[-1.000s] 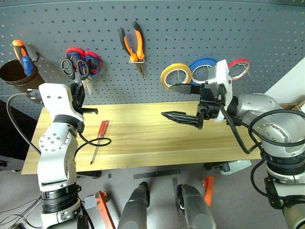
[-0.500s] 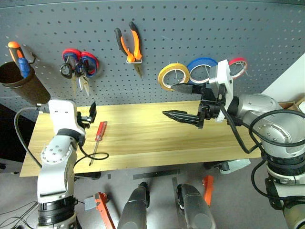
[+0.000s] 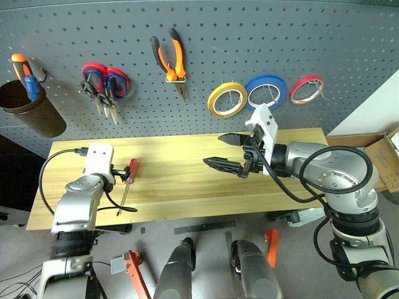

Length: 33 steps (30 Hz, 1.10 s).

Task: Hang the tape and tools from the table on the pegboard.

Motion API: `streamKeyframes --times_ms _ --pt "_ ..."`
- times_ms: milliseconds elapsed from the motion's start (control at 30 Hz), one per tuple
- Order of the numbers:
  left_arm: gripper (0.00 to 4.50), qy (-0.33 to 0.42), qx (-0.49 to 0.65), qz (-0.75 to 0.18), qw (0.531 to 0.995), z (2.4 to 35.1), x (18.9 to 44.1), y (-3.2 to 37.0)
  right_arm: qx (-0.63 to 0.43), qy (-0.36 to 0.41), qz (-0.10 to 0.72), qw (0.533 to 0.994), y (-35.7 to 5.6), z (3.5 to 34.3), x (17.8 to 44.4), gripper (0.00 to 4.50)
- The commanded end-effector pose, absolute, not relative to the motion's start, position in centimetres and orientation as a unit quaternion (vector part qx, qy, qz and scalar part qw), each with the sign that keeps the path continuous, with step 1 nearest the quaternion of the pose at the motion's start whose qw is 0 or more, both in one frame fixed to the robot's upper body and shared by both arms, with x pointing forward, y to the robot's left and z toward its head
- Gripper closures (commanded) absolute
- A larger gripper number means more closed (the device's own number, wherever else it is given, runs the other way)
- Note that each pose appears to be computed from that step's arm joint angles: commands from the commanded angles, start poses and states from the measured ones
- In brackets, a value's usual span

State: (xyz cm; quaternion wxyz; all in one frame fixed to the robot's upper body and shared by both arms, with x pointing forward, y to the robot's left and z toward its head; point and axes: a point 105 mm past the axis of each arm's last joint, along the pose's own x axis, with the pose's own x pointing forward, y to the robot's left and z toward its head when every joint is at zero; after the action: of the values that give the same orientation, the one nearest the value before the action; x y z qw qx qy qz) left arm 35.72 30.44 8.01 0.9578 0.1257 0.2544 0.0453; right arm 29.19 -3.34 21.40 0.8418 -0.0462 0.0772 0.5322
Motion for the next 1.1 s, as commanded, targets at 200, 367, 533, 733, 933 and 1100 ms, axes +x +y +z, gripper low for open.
streamKeyframes --times_ms 200,367,533,733,933,1100 --pt "0.03 0.312 0.135 0.018 0.94 5.1 36.5 30.2 -0.061 0.053 0.539 0.838 -2.9 22.2 28.1 0.0" --pt "0.56 0.319 0.131 0.012 0.939 4.3 36.4 30.0 -0.065 0.051 0.535 0.841 -3.0 22.3 28.3 0.0" --pt "2.15 0.32 0.127 0.024 0.938 4.2 36.1 30.6 -0.081 0.049 0.531 0.842 -3.2 22.2 28.4 0.0" --pt "3.68 0.316 0.126 0.048 0.939 4.0 35.1 31.8 -0.114 0.029 0.524 0.844 -3.4 22.6 28.9 0.0" --pt "3.68 0.183 0.167 0.055 0.967 8.2 34.5 31.5 -0.116 0.02 0.524 0.843 -3.7 23.0 29.1 0.0" --pt "3.68 0.032 0.231 0.091 0.968 13.6 31.4 30.8 -0.104 -0.01 0.541 0.834 -3.8 24.2 28.7 0.0"
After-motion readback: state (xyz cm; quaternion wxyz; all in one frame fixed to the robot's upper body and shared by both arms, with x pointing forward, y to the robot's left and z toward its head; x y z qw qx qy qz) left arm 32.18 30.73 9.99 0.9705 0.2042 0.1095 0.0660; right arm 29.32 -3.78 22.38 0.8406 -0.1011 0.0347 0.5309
